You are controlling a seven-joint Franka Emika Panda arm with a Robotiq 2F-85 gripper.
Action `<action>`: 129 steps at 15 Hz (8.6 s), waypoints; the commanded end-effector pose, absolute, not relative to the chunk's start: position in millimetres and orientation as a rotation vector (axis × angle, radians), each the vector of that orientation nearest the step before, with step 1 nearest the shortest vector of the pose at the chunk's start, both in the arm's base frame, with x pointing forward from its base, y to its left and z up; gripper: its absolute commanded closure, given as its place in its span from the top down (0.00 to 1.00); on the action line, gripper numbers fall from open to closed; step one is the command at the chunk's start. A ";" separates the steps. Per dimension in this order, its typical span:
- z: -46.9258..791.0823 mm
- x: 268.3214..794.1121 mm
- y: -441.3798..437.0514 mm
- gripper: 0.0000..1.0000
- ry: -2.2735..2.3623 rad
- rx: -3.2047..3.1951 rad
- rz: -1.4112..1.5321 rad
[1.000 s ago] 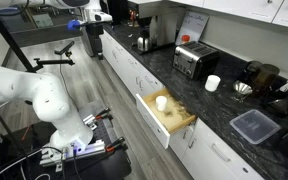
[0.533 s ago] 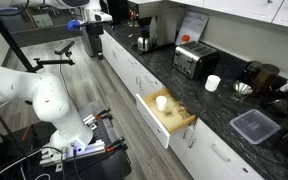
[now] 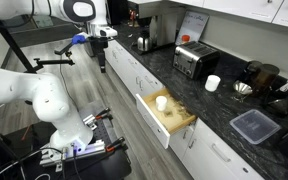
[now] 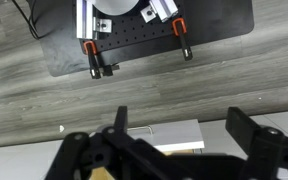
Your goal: Close the top drawer of the bottom cabinet.
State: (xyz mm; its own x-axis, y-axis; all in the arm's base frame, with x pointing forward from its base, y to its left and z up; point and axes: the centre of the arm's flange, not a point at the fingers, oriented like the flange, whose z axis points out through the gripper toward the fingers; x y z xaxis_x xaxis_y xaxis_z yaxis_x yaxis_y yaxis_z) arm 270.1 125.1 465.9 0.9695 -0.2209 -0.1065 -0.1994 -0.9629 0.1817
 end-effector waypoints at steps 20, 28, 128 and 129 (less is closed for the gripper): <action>381.5 330.4 18.3 1.00 -0.366 3.126 -0.023; 312.8 333.6 -11.0 1.00 -0.432 3.174 -0.053; 198.3 515.0 -32.3 1.00 0.318 3.041 0.414; 208.0 515.2 -30.9 1.00 0.324 3.034 0.411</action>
